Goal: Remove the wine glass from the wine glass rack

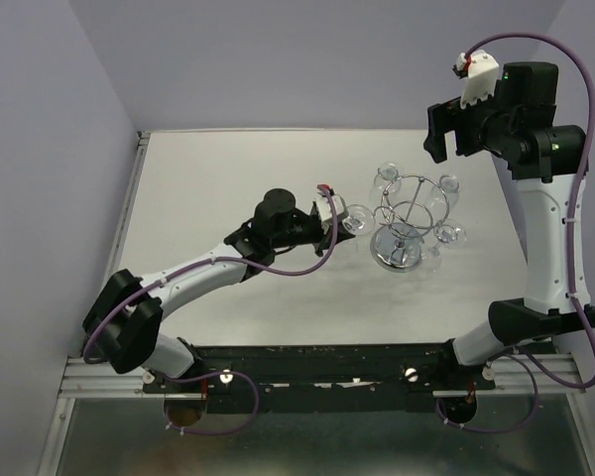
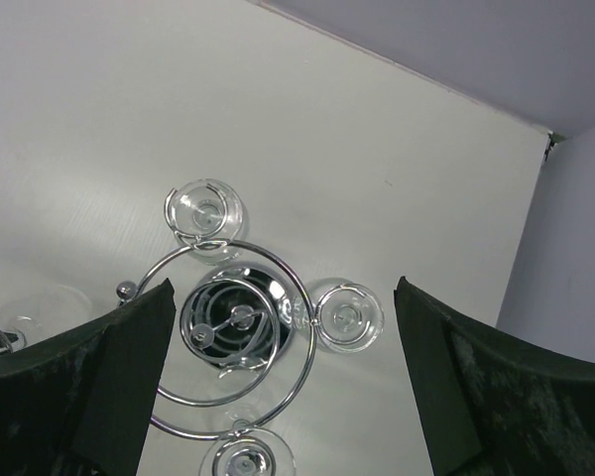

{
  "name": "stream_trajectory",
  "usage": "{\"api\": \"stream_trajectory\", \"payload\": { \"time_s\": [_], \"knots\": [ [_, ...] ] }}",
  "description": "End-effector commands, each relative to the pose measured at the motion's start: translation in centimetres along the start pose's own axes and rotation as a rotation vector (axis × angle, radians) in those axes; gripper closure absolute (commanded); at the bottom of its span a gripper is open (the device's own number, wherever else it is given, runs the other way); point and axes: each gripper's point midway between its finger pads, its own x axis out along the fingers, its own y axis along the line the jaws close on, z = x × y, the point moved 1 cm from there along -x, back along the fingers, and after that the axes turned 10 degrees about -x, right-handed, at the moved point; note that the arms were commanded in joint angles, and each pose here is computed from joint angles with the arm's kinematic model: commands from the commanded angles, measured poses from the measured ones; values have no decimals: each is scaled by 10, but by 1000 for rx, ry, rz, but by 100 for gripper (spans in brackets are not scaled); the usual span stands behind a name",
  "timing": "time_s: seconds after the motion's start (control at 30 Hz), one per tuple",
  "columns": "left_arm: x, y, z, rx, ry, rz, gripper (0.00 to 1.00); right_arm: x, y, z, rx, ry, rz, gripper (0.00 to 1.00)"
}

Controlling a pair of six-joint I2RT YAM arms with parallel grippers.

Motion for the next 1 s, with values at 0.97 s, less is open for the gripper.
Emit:
{"api": "stream_trajectory", "payload": {
  "time_s": [0.97],
  "knots": [
    [-193,176,1,-1734,-289,316,100,-1,239,2,-1136,-775,123,1]
  ]
}}
